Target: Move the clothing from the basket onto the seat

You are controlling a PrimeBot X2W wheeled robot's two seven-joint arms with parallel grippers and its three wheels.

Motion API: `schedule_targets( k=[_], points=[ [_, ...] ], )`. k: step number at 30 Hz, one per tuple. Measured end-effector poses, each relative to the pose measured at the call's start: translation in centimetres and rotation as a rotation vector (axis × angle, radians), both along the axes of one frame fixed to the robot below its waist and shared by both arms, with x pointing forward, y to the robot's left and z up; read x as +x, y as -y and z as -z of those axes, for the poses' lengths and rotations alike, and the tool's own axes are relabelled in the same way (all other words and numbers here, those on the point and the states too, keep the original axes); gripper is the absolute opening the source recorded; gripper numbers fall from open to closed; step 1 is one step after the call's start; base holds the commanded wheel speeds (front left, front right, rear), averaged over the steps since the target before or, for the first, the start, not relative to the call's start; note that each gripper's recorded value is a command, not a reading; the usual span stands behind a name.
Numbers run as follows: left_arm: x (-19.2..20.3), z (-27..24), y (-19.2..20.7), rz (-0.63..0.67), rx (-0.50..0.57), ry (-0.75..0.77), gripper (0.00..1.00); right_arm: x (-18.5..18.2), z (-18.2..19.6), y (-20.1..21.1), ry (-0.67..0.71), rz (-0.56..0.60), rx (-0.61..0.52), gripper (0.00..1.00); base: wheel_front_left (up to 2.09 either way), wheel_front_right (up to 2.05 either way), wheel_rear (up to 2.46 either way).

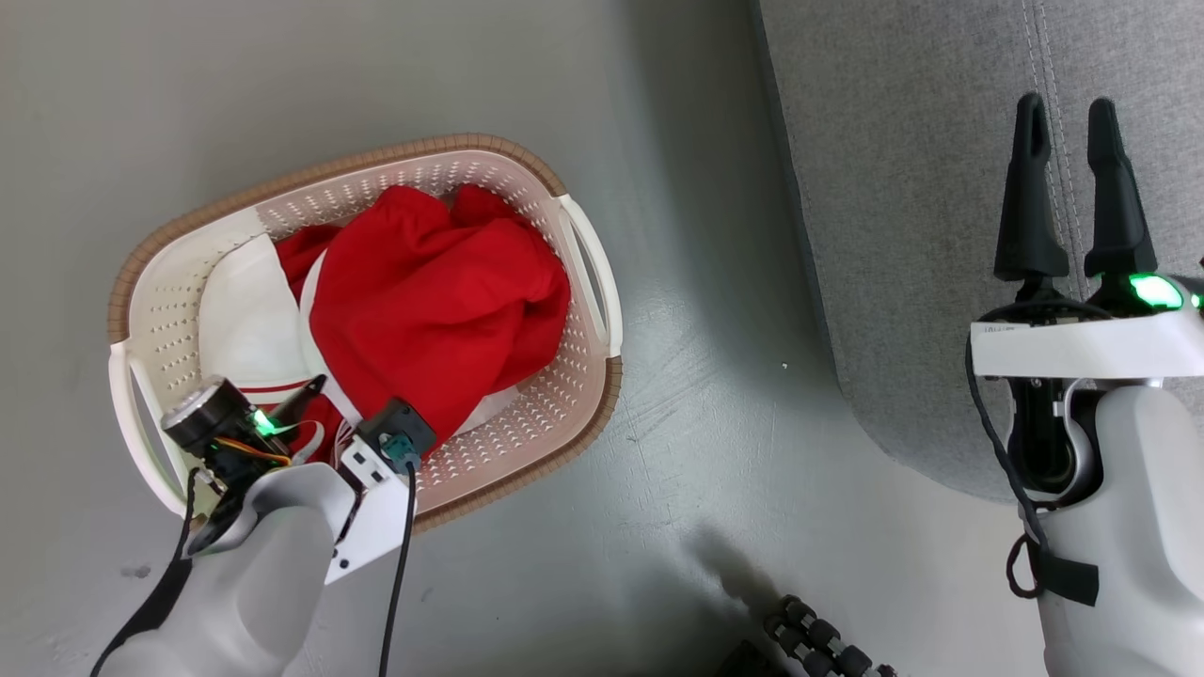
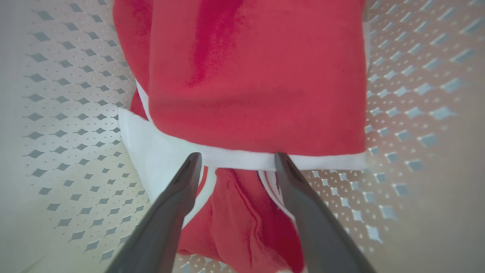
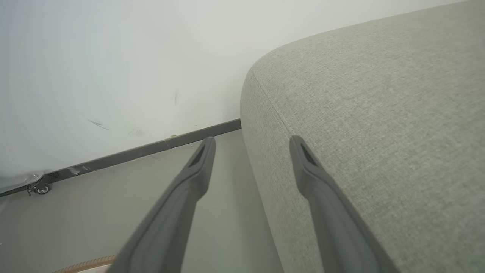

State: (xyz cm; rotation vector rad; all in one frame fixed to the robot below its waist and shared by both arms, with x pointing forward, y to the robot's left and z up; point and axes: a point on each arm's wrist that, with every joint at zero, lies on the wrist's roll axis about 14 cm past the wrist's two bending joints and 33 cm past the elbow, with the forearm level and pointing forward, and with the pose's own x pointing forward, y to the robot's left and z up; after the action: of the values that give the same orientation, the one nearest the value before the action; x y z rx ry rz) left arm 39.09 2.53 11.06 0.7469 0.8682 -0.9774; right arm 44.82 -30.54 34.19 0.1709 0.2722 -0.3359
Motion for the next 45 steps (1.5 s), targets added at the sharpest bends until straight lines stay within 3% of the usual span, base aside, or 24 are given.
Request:
schedule_targets(
  k=[13, 14, 15, 18, 19, 27, 45],
  points=[
    [0.9, 1.8, -2.3, -0.032, 0.132, 0.009, 0.98, 0.2, 0.6, 0.1, -0.012, -0.002, -0.004, 1.0, 0.0, 0.0, 0.0],
    [0.8, 1.9, -2.4, -0.036, 0.135, 0.003, 0.79, 0.4, 0.6, 0.1, -0.009, -0.002, -0.003, 1.0, 0.0, 0.0, 0.0],
    [0.7, 2.1, -2.6, -0.041, 0.139, -0.003, 0.46, 0.5, 0.6, 0.1, -0.006, -0.004, -0.004, 1.0, 0.0, 0.0, 0.0],
    [0.3, 2.4, -3.1, -0.054, 0.152, -0.02, 0.06, 0.7, 0.6, 0.1, -0.005, -0.007, -0.004, 1.0, 0.0, 0.0, 0.0],
    [0.3, 2.5, -3.3, -0.055, 0.158, -0.022, 0.0, 0.7, 0.6, 0.0, -0.005, -0.007, -0.004, 1.0, 0.0, 0.0, 0.0],
    [0.5, 2.3, -2.7, -0.082, 0.156, -0.013, 0.0, 0.7, 0.6, 0.1, -0.004, -0.007, -0.004, 1.0, 0.0, 0.0, 0.0],
    [4.7, -1.5, -0.2, -0.157, 0.007, 0.14, 0.0, 2.3, -0.6, -1.2, 0.05, -0.038, 0.022, 1.0, 0.0, 0.0, 0.0]
  ],
)
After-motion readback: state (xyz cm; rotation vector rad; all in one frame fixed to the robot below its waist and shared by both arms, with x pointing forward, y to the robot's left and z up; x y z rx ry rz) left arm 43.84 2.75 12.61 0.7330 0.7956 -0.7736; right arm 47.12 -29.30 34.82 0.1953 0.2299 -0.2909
